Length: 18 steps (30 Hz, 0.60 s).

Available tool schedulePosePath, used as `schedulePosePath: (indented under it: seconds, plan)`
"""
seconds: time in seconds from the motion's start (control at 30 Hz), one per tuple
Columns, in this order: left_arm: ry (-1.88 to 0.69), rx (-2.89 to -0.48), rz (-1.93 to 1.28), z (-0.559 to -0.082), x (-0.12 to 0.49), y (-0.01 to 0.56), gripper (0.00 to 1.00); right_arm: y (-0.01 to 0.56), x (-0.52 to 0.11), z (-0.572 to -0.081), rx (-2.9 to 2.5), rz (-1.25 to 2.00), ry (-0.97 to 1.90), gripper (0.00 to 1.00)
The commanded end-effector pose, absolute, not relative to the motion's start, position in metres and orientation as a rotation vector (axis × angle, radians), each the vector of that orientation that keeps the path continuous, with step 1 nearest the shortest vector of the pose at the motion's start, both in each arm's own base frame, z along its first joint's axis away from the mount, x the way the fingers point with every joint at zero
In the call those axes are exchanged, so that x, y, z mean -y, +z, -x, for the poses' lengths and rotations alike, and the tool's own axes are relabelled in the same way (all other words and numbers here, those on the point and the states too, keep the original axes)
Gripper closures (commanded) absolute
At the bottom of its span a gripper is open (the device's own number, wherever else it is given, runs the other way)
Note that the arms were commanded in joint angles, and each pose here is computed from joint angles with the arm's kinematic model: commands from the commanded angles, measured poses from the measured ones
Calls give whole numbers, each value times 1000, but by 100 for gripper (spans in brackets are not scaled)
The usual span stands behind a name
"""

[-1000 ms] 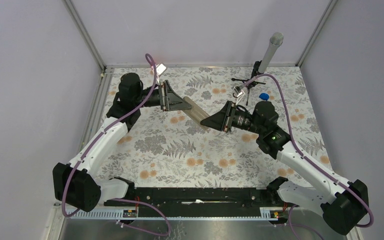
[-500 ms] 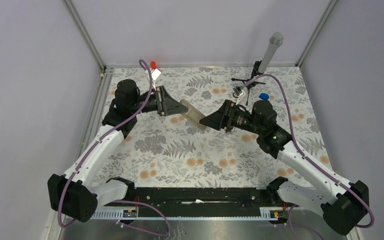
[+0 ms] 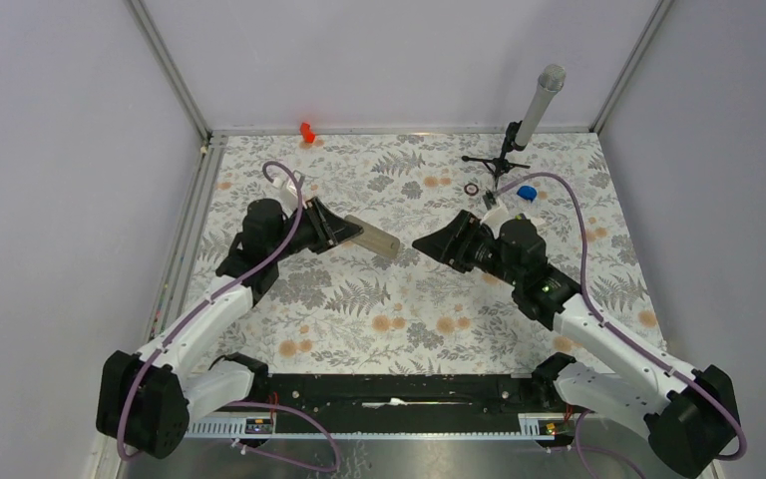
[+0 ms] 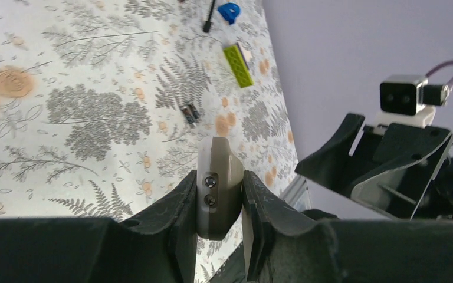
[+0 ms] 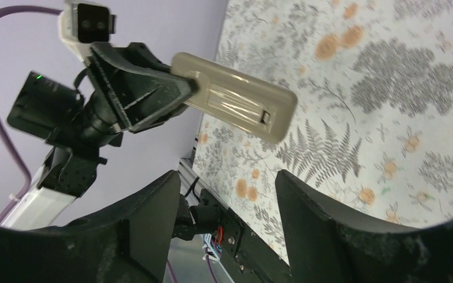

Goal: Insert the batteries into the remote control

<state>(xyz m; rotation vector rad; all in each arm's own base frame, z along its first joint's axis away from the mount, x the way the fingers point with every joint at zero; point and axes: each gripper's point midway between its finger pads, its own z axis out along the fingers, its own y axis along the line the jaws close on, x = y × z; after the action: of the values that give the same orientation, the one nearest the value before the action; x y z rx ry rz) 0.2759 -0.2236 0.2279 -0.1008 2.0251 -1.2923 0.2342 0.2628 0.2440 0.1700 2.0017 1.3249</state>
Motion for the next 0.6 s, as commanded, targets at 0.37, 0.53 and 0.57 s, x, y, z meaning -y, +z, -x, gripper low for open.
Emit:
schedulePosePath:
  seconds: [0.37, 0.53, 0.57]
  plan:
    - [-1221, -2007, 348, -302, 229, 154, 100, 163, -286, -252, -2090, -304, 1406, 46]
    - [-1205, -2074, 327, -299, 232, 129, 100, 146, -292, -262, -2125, -324, 1377, 42]
    - [-1209, -2081, 322, -297, 233, 125, 100, 141, -294, -263, -2136, -326, 1373, 41]
